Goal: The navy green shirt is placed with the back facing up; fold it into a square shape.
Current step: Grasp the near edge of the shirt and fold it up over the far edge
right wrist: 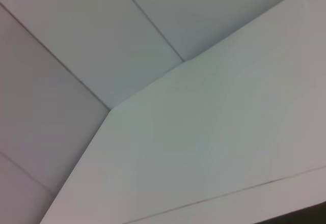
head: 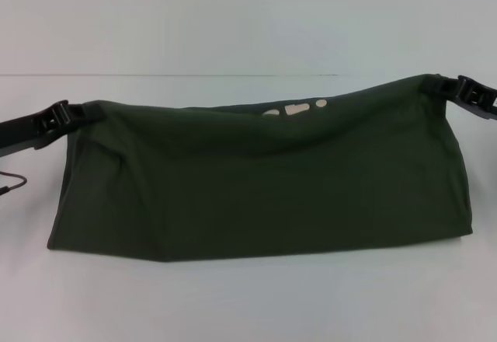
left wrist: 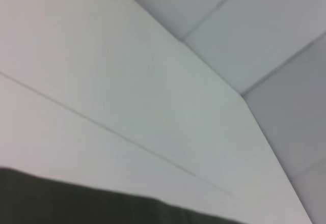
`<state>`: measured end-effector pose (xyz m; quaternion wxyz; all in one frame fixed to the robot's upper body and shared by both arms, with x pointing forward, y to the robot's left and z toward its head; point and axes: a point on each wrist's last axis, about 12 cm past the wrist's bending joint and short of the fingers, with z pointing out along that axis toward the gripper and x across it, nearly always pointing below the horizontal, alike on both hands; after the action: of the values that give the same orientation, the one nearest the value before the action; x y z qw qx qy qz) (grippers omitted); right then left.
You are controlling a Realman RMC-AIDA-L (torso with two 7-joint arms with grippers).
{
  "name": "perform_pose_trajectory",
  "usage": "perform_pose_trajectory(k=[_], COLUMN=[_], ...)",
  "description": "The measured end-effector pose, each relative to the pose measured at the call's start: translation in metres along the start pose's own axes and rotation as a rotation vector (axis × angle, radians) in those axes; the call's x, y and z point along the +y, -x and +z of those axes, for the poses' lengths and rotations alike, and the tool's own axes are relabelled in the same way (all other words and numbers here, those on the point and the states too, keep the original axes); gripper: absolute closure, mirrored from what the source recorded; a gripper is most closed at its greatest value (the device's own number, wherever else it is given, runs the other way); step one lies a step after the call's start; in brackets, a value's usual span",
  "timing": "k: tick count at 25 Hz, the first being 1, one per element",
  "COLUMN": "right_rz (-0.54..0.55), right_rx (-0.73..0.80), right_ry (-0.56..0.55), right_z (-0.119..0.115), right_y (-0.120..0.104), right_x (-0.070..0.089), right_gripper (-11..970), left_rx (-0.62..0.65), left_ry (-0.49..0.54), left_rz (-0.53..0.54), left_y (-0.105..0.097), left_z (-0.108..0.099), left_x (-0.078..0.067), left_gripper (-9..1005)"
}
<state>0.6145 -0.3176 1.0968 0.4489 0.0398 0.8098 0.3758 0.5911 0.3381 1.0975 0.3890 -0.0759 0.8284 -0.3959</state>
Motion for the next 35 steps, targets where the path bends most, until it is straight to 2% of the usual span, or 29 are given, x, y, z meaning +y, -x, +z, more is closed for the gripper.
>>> perform_pose_trajectory(k=[7, 18, 35], right_rz=[-0.043, -0.132, -0.165], right_rx=[-0.024, -0.01, -0.023], right_ry=[-0.069, -0.191, -0.214], right_z=[0.017, 0.043, 0.055], right_y=[-0.01, -0.017, -0.013], right_x=[0.0, 0.002, 0.009], right_gripper=[926, 925, 925], left_rx=[-0.092, -0.132, -0.155], left_ry=[0.044, 0.121, 0.167], left_rz=[0.001, 0.031, 0.058], left_y=[-0.001, -0.006, -0.011], left_z=[0.014, 0.034, 0.046], left_x=[0.001, -0.001, 0.001], left_gripper=[946, 947, 924])
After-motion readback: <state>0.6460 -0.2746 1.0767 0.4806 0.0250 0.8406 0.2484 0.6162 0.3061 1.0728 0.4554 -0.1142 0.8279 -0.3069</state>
